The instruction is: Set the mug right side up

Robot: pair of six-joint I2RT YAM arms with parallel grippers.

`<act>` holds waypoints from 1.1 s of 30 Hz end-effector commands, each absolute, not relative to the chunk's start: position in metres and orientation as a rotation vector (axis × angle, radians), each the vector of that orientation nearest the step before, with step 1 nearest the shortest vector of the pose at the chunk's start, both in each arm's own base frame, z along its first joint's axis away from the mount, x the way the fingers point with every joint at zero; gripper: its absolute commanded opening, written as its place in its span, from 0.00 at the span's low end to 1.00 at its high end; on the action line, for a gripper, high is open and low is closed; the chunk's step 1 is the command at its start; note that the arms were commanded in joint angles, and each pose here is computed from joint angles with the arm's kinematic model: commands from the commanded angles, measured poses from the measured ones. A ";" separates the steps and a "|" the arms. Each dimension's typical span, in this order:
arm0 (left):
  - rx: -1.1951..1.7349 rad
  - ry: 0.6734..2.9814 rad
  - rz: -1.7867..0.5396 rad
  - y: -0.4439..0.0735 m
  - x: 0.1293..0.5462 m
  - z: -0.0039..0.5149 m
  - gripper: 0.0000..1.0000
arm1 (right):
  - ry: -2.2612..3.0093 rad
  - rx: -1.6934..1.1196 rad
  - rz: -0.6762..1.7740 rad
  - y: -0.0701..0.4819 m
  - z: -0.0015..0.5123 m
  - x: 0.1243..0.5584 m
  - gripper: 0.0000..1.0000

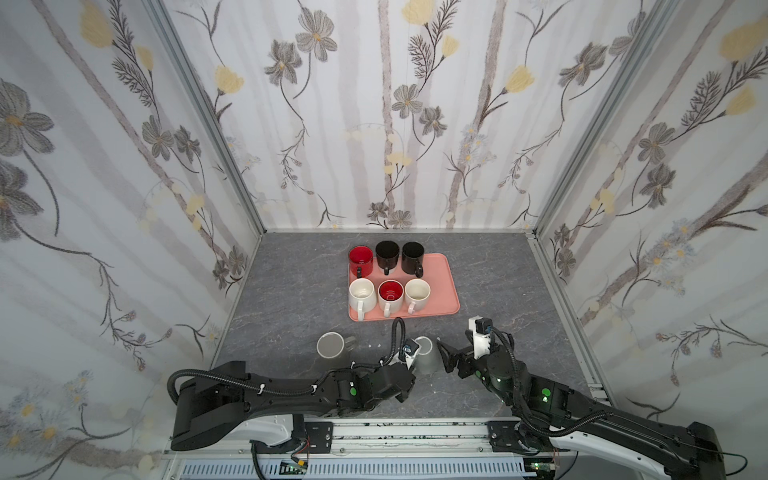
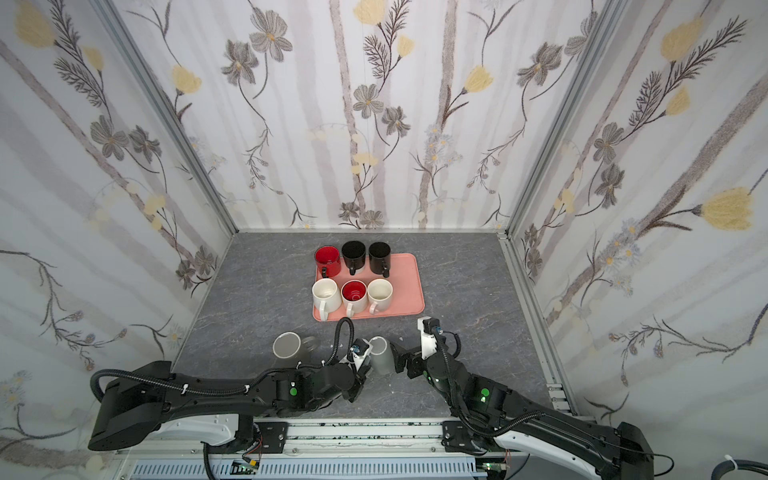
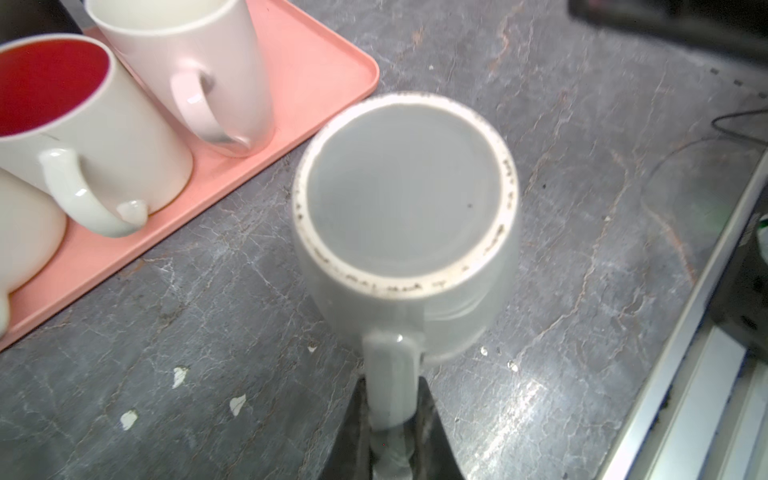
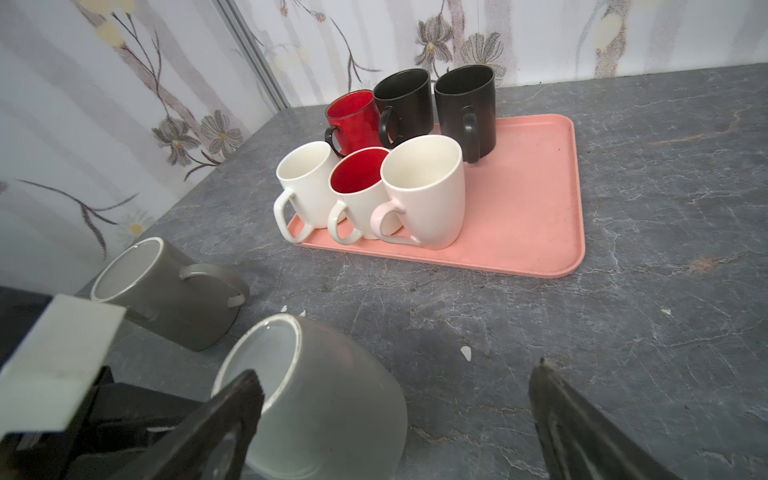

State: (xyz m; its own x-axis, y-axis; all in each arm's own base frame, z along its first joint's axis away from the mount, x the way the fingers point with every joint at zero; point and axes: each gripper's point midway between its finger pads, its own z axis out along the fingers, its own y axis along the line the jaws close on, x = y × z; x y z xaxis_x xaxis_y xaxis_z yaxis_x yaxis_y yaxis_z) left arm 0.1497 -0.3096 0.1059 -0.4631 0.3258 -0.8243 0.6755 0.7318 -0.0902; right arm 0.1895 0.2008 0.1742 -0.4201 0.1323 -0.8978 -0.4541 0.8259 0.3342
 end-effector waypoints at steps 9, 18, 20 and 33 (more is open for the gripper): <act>0.341 1.769 -0.791 -0.284 0.194 0.226 0.00 | 1.602 -0.211 1.004 0.211 0.252 0.171 0.95; 0.175 1.449 -1.004 -0.254 0.191 0.322 0.00 | 1.536 -0.346 1.266 0.267 0.280 0.154 0.88; 0.165 1.377 -1.059 -0.250 0.184 0.340 0.00 | 1.487 -0.397 1.348 0.282 0.291 0.147 0.88; 0.196 1.181 -1.261 -0.236 0.153 0.378 0.00 | 1.173 -0.570 1.618 0.322 0.362 0.117 0.86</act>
State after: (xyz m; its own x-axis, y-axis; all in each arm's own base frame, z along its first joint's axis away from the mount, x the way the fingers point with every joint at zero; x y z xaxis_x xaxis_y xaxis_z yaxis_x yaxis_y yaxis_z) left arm 0.1647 -0.2473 0.3460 -0.1827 -0.5226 -0.8328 0.7559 0.4670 -0.4589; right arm 0.1347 0.3229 0.3322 -0.3953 0.4075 -0.8232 -0.8727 0.1130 0.4750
